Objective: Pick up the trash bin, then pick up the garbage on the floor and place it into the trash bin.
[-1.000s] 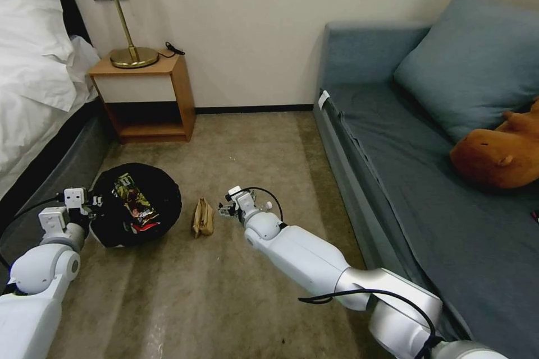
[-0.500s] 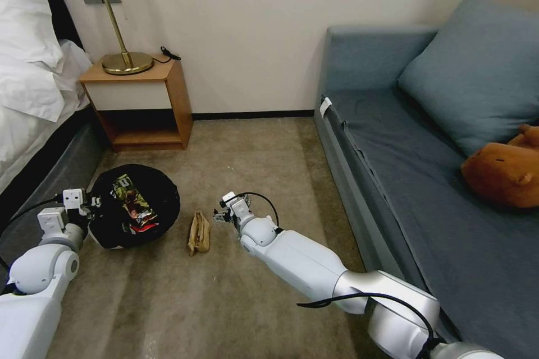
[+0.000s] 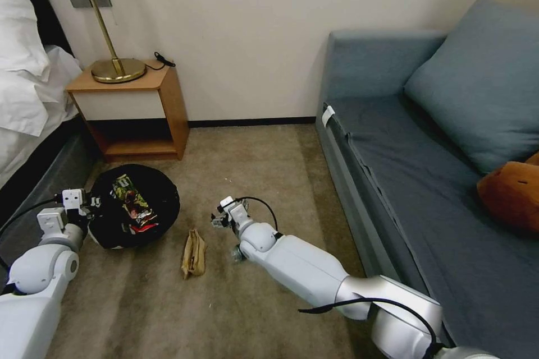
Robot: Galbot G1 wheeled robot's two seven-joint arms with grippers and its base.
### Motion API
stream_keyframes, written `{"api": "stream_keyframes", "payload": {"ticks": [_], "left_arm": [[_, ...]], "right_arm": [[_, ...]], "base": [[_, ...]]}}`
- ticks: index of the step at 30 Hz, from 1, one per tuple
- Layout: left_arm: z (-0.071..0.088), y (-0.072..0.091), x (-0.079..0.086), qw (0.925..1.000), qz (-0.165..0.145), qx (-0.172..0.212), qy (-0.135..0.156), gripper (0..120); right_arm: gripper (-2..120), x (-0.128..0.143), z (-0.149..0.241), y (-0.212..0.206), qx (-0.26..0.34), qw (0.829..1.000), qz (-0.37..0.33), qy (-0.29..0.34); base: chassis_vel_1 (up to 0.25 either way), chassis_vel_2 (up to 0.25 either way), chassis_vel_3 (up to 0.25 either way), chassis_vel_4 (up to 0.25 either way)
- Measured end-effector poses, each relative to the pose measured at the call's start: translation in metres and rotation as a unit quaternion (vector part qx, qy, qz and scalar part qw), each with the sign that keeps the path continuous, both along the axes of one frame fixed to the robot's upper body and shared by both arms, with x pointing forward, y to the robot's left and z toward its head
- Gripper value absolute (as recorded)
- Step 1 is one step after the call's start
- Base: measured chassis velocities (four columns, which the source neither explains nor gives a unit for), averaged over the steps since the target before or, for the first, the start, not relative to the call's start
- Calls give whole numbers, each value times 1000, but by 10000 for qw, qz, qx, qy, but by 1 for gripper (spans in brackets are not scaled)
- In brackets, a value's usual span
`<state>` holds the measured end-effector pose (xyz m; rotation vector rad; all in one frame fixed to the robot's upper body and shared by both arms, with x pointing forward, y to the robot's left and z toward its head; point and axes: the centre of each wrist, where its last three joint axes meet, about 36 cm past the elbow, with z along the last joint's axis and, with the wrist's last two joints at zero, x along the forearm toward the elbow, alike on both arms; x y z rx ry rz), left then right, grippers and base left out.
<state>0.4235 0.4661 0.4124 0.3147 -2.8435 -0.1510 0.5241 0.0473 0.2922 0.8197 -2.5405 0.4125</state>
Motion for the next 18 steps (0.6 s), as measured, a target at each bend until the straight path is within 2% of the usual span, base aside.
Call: {"api": "stream_keyframes", "payload": {"ticks": [10, 18], "left_arm": [[16, 0, -2, 9999, -14, 1, -130, 5], [28, -9, -8, 9996, -37, -32, -274, 5]], "right_arm": [[100, -19, -1, 16, -15, 9995, 300, 96], [100, -37, 2, 35, -77, 9974, 629, 343]], "base": [[-105, 101, 108, -97], [-66, 64, 66, -74]]}}
